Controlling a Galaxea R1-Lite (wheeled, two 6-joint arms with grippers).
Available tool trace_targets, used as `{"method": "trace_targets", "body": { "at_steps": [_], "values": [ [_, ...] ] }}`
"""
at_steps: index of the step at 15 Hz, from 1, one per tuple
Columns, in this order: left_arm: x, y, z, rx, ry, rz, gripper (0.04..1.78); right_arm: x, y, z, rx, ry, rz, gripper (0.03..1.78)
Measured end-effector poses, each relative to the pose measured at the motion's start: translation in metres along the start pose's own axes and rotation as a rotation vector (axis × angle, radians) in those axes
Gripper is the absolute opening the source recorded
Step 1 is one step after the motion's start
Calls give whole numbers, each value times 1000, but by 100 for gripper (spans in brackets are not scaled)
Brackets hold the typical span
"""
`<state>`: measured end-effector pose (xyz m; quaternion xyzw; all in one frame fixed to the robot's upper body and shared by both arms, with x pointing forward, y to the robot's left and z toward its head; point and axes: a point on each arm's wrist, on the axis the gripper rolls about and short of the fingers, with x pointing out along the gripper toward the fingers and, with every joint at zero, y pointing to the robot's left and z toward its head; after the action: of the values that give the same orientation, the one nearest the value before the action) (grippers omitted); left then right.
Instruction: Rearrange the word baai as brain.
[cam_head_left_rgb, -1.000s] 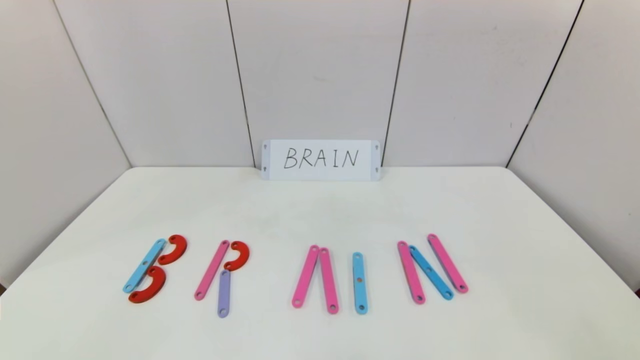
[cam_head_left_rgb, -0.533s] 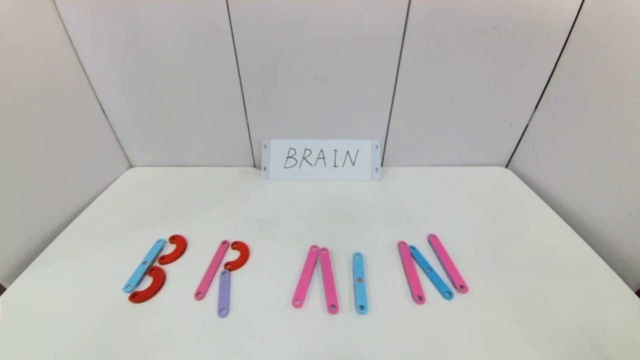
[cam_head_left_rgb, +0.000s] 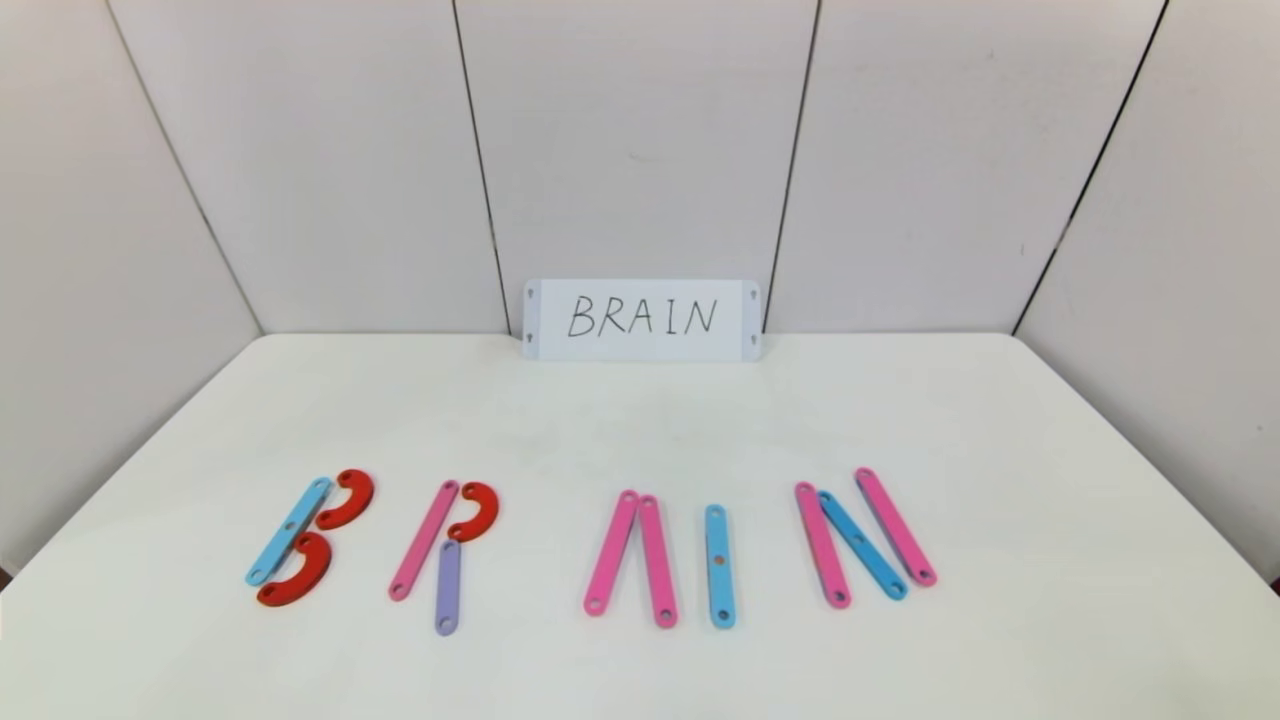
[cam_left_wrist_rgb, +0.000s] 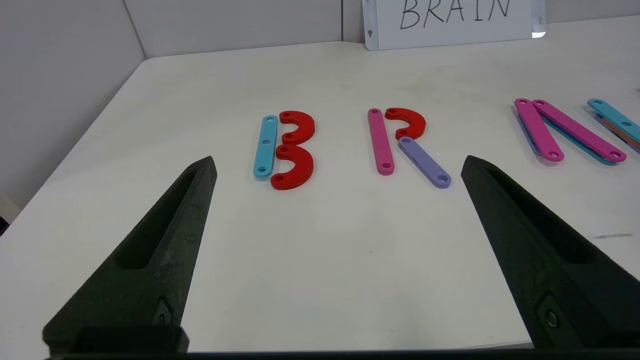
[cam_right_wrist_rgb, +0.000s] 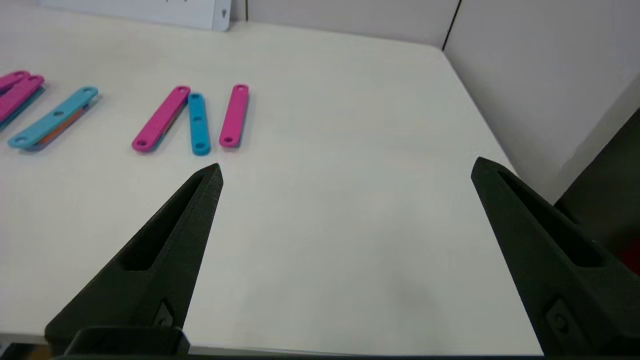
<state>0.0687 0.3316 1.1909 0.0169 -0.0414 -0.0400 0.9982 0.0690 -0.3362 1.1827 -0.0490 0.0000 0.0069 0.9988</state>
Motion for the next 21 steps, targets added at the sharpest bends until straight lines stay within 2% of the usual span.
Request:
{"method": "trace_targets", "body": {
  "at_steps": [3, 5, 9, 17, 21],
  "values": [
    [0, 0, 0, -10, 1, -4, 172, 0, 0, 1, 18, -9, -3, 174],
    [0, 0, -1, -84, 9, -4, 172, 0, 0, 1, 53, -10, -7, 174],
    [0, 0, -3, -254, 28, 6, 172, 0, 0, 1, 60, -11, -8, 174],
    [0, 0, -2, -144, 21, 19, 172, 0, 0, 1, 55, -10, -7, 174],
    [0, 1, -5, 12, 50, 61, 172, 0, 0, 1, 54, -11, -6, 174]
  ]
}}
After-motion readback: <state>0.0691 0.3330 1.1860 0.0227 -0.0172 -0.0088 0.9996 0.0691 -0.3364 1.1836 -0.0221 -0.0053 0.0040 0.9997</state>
